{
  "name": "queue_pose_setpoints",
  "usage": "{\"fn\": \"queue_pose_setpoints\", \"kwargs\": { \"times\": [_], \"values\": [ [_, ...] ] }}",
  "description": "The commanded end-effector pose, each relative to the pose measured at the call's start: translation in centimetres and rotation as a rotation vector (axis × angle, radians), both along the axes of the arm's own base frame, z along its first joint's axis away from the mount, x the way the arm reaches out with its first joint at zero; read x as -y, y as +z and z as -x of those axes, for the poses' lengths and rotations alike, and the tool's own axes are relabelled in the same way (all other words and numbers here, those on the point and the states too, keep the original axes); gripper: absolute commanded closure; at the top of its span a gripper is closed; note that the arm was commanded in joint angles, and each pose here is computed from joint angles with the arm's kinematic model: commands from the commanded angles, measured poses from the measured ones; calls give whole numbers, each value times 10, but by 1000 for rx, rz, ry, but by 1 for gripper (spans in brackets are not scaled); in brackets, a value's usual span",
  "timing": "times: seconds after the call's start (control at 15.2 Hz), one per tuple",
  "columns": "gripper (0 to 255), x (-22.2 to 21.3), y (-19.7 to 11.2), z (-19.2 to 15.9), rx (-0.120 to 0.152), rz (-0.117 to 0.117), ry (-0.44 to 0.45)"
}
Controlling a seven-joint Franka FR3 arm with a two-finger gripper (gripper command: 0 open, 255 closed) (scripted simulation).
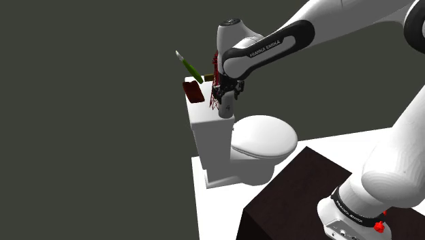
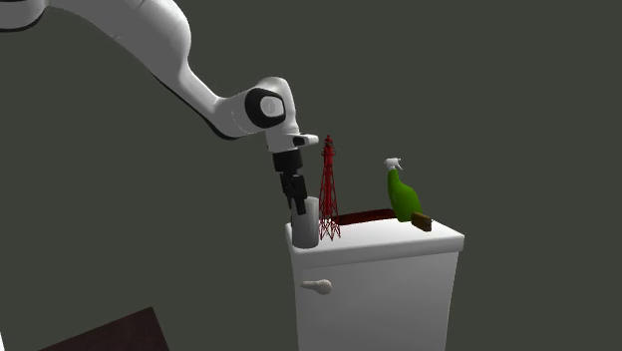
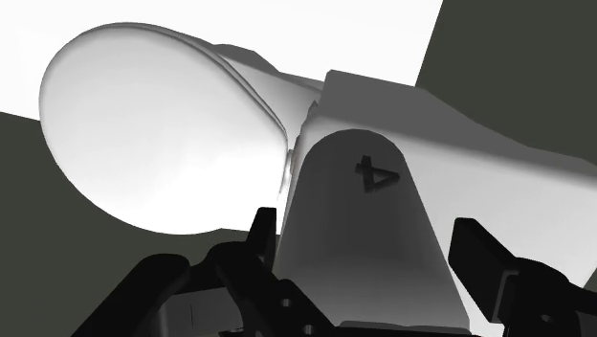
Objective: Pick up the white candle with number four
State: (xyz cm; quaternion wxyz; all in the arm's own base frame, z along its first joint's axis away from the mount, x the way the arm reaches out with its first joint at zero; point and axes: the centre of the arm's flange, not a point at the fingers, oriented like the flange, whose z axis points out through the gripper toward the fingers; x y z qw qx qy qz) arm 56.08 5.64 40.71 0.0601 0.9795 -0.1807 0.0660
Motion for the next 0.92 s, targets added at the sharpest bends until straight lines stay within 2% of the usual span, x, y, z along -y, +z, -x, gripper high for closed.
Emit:
{"fn": "queue_pose_setpoints", "kwargs": {
  "times": [0.0, 0.33, 0.86],
  "values": [
    [255, 1, -3, 0, -5, 0, -1],
    [255, 1, -2, 2, -5, 0, -1],
    [255, 1, 41, 2, -5, 0, -1]
  ]
}}
